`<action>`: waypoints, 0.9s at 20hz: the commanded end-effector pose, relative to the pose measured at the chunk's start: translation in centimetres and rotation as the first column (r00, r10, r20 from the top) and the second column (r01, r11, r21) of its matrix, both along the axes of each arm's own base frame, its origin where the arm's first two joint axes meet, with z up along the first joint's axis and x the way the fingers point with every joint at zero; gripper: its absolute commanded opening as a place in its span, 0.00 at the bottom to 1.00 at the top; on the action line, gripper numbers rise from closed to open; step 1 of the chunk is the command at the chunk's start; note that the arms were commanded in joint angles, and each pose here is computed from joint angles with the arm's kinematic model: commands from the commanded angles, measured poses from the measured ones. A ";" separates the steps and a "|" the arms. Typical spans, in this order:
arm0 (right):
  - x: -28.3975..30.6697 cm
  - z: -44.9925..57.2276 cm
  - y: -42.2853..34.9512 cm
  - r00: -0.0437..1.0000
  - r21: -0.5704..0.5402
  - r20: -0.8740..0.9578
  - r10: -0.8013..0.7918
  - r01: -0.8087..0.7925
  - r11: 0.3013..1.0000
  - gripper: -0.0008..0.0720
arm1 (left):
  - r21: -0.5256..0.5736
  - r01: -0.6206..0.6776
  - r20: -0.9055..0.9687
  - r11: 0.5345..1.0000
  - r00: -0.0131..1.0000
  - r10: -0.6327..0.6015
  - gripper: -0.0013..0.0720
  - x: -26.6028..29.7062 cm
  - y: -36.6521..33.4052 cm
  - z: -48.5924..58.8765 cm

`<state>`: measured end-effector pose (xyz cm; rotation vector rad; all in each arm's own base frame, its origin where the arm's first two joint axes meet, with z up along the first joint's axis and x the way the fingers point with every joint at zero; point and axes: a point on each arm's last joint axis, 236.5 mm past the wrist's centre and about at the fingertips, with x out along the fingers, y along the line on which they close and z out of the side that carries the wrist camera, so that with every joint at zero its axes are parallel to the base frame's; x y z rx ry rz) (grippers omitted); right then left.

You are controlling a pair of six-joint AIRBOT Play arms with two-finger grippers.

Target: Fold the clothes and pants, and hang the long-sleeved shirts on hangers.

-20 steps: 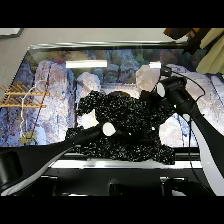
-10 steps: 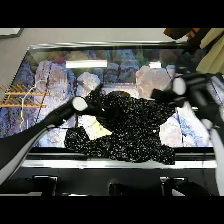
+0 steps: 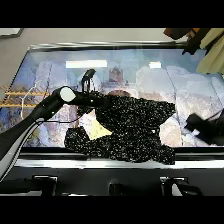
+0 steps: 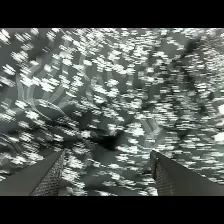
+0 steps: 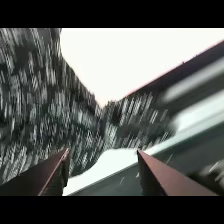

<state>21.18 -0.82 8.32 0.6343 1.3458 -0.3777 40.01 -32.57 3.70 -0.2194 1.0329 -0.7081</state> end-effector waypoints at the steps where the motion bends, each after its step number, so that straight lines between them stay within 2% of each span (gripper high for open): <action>1: -3.7 -5.0 4.4 0.989 0.209 -0.080 -0.126 0.140 0.968 0.68 | 0.077 0.017 0.133 0.997 0.991 -0.027 0.86 1.7 0.7 0.2; 4: -4.1 -8.9 6.1 0.968 0.288 -0.131 -0.215 0.245 0.926 0.68 | 0.045 -0.029 0.204 0.999 0.979 0.019 0.86 3.5 0.6 1.4; 9: -2.9 -12.2 5.9 0.920 0.310 -0.143 -0.366 0.393 0.866 0.67 | 0.031 -0.048 0.233 0.998 0.972 0.040 0.86 4.2 0.6 1.9; 18: -0.6 -15.1 6.5 0.881 0.347 -0.228 -0.414 0.471 0.811 0.67 | 0.032 -0.048 0.234 0.998 0.971 0.040 0.86 4.2 0.6 1.9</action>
